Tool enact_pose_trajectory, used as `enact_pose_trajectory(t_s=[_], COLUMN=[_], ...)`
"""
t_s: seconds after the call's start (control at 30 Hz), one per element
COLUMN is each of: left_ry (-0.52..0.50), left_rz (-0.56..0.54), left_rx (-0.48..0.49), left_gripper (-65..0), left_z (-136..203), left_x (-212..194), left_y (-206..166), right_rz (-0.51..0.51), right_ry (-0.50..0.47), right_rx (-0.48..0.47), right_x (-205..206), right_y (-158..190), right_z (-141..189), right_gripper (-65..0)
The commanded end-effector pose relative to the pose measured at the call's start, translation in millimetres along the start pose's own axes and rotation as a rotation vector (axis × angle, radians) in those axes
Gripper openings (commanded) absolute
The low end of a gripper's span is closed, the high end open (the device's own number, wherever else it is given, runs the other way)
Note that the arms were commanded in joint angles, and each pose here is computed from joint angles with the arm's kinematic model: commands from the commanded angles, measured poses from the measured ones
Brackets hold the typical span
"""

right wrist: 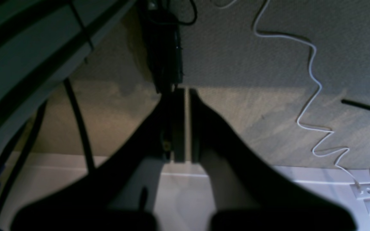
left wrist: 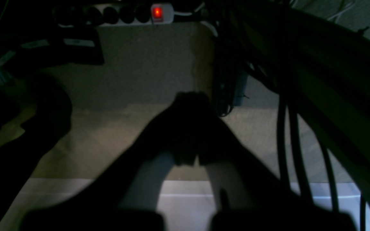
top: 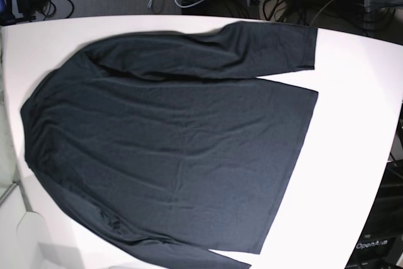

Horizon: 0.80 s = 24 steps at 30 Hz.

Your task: Fold the T-shirt properly

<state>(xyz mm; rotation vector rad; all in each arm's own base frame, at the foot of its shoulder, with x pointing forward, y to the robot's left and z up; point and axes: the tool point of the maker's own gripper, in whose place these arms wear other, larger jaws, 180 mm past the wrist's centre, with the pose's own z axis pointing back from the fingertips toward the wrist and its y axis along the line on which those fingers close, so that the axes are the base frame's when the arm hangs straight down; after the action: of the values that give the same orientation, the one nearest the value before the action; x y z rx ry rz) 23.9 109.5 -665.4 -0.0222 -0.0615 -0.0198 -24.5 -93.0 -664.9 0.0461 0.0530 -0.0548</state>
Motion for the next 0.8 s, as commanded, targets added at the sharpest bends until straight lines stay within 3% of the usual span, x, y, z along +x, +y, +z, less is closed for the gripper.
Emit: enact_pose_trajectory(t_s=[0.0, 0.77], left_ry=[-0.007, 0.006], left_rz=[0.002, 0.003], left_rx=[-0.003, -0.003], left_gripper=[-64.6, -64.6], left_z=[-0.1, 0.0], left_x=[3.4, -1.7], left_y=[-2.0, -2.0], right_rz=[-0.008, -0.008], right_ry=[0.013, 0.02], right_rx=[-0.007, -0.009], right_x=[-5.5, -10.5], right_y=[0.3, -1.0], right_z=[0.0, -0.1], right_gripper=[-65.0, -65.0])
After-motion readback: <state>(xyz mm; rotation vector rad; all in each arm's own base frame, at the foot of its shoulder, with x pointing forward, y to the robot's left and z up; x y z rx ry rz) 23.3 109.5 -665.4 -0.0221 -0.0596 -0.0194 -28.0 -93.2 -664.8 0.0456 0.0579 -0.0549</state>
